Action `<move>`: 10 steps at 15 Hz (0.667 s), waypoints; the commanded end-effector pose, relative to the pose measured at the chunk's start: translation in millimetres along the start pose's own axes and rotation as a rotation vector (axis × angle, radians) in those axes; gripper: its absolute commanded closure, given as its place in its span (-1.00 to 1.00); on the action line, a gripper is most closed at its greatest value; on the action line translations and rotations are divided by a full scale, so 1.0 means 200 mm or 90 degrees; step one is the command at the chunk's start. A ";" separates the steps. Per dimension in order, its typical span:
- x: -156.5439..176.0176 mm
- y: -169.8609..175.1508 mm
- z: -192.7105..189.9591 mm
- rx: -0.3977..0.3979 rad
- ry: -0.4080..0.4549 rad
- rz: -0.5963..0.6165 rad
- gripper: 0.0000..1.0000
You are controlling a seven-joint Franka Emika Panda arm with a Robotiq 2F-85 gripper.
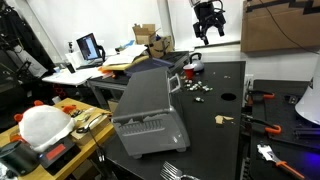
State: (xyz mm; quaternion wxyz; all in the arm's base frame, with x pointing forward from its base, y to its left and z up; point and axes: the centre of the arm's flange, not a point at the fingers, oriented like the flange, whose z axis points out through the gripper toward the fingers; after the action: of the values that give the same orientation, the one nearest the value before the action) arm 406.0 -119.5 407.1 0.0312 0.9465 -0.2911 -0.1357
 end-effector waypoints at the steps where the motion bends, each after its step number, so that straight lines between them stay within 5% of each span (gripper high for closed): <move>1: 0.02 -0.01 0.01 -0.009 0.006 -0.013 -1.00; 10: 0.11 -0.17 -0.09 -0.045 0.062 -0.160 -1.00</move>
State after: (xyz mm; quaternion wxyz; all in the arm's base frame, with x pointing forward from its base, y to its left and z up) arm 427.2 -109.8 406.0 0.0546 0.9688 -0.2139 -0.1124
